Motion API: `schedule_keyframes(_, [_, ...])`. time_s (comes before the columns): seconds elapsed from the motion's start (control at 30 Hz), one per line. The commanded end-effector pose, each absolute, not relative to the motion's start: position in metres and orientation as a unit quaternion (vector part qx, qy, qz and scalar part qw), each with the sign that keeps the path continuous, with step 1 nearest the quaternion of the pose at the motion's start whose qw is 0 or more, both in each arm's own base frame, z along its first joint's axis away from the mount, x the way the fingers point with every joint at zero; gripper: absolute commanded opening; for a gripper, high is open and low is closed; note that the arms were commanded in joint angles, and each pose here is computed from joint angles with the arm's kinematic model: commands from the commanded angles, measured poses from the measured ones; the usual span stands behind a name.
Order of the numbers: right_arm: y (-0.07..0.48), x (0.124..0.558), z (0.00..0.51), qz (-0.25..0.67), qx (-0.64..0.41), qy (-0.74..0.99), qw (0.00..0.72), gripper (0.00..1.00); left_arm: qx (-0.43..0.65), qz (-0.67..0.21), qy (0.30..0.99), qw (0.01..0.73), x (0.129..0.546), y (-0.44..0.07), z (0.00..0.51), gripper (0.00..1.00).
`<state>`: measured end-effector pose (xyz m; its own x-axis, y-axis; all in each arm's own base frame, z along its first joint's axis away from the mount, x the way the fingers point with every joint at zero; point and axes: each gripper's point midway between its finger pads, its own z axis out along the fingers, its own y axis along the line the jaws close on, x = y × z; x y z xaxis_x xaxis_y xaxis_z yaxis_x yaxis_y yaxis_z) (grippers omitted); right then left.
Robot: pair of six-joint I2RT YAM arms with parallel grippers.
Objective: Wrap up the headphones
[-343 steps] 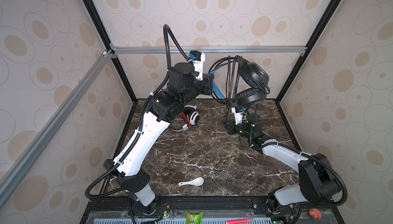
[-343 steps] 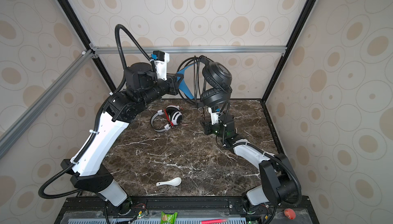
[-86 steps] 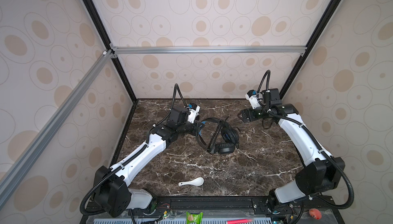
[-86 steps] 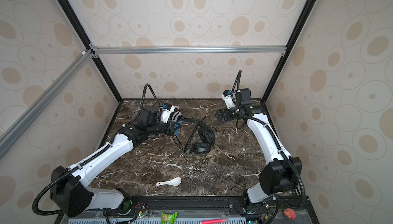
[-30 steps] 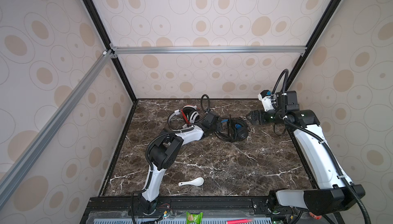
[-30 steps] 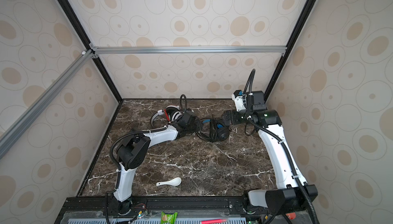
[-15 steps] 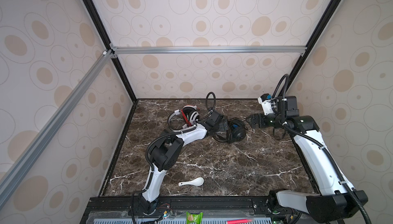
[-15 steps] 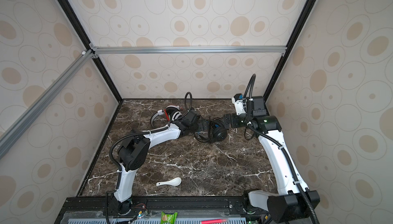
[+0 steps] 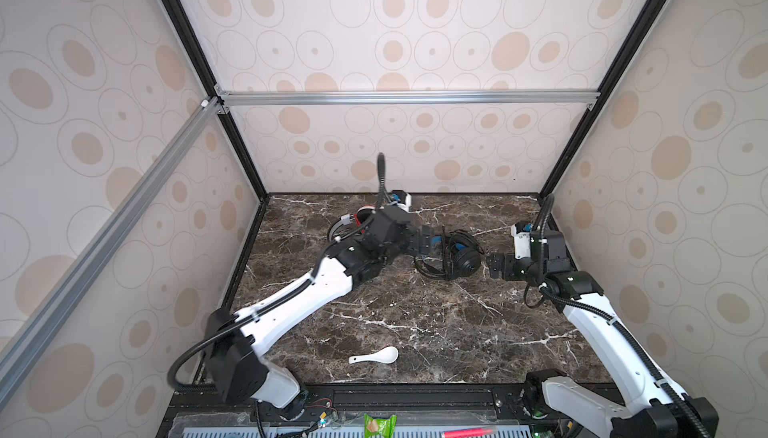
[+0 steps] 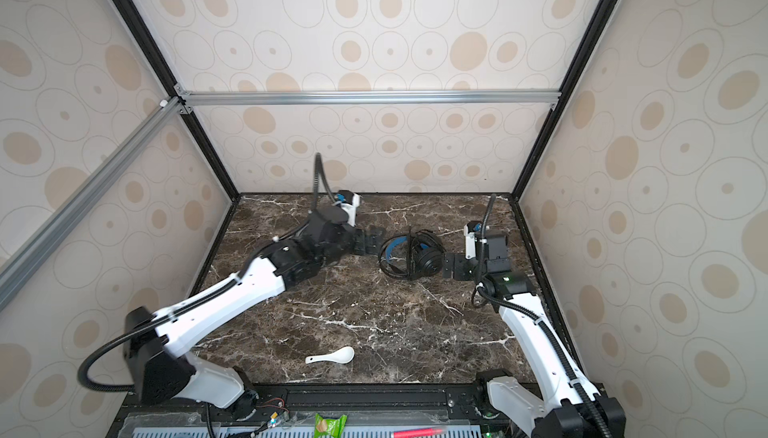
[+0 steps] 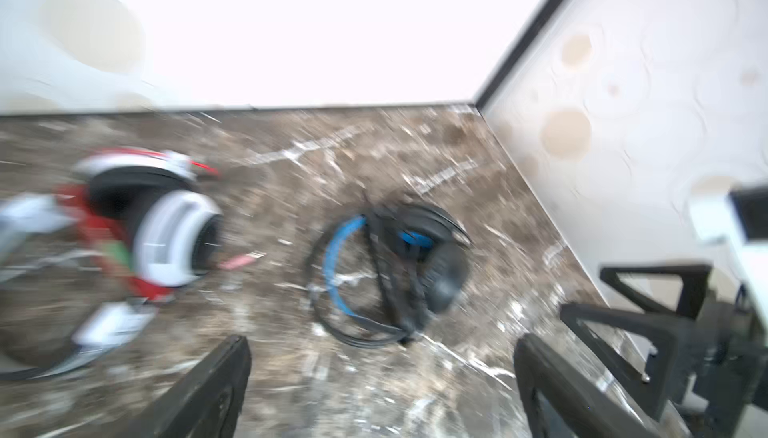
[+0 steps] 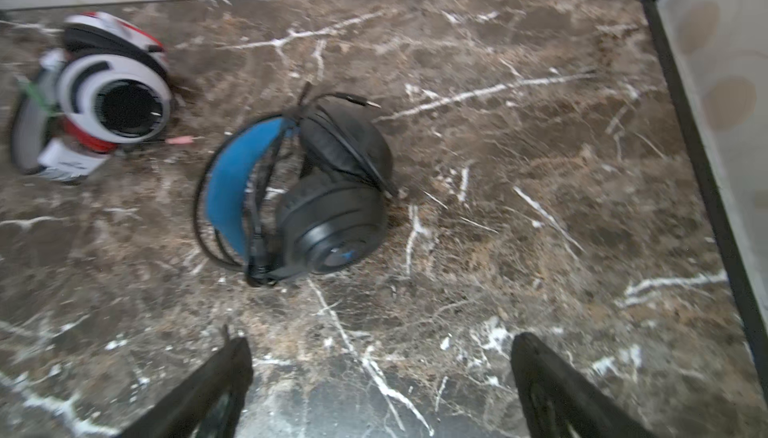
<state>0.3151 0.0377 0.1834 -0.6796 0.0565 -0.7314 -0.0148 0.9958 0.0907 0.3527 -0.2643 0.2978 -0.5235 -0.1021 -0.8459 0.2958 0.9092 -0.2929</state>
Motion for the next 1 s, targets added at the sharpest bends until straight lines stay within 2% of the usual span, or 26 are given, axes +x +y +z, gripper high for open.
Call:
schedule_keyframes(0.0, [0.007, 0.329, 0.190, -0.017, 0.071, 0.880, 0.469, 1.00, 0.006, -0.052, 0.889, 0.455, 0.366, -0.164, 0.237, 0.98])
schedule_keyframes(0.13, [-0.016, 0.327, 0.178, -0.063, 0.103, 0.847, 0.518, 1.00, -0.079, 0.001, 0.864, 0.497, 0.371, -0.080, 0.227, 0.98])
schedule_keyframes(0.3, [-0.002, 0.336, 0.149, -0.057, 0.019, 0.841, 0.537, 1.00, -0.132, 0.093, 0.809, 0.565, 0.358, -0.010, 0.206, 0.98])
schedule_keyframes(0.4, [-0.005, 0.341, 0.130, -0.056, 0.027, 0.853, 0.518, 1.00, -0.128, 0.125, 0.780, 0.599, 0.352, 0.006, 0.194, 0.98])
schedule_keyframes(0.57, [-0.006, 0.356, 0.118, -0.035, 0.056, 0.838, 0.542, 1.00, -0.125, 0.158, 0.753, 0.627, 0.348, 0.026, 0.178, 0.98])
schedule_keyframes(0.73, [0.002, 0.377, 0.107, -0.018, 0.048, 0.843, 0.535, 1.00, -0.122, 0.178, 0.726, 0.653, 0.352, 0.041, 0.171, 0.98])
schedule_keyframes(0.83, [-0.003, 0.382, 0.099, -0.033, 0.061, 0.858, 0.509, 1.00, -0.128, 0.156, 0.720, 0.664, 0.360, 0.049, 0.162, 0.98])
schedule_keyframes(0.97, [-0.004, 0.382, 0.106, -0.039, 0.049, 0.846, 0.529, 1.00, -0.107, 0.136, 0.722, 0.670, 0.365, 0.043, 0.142, 0.98])
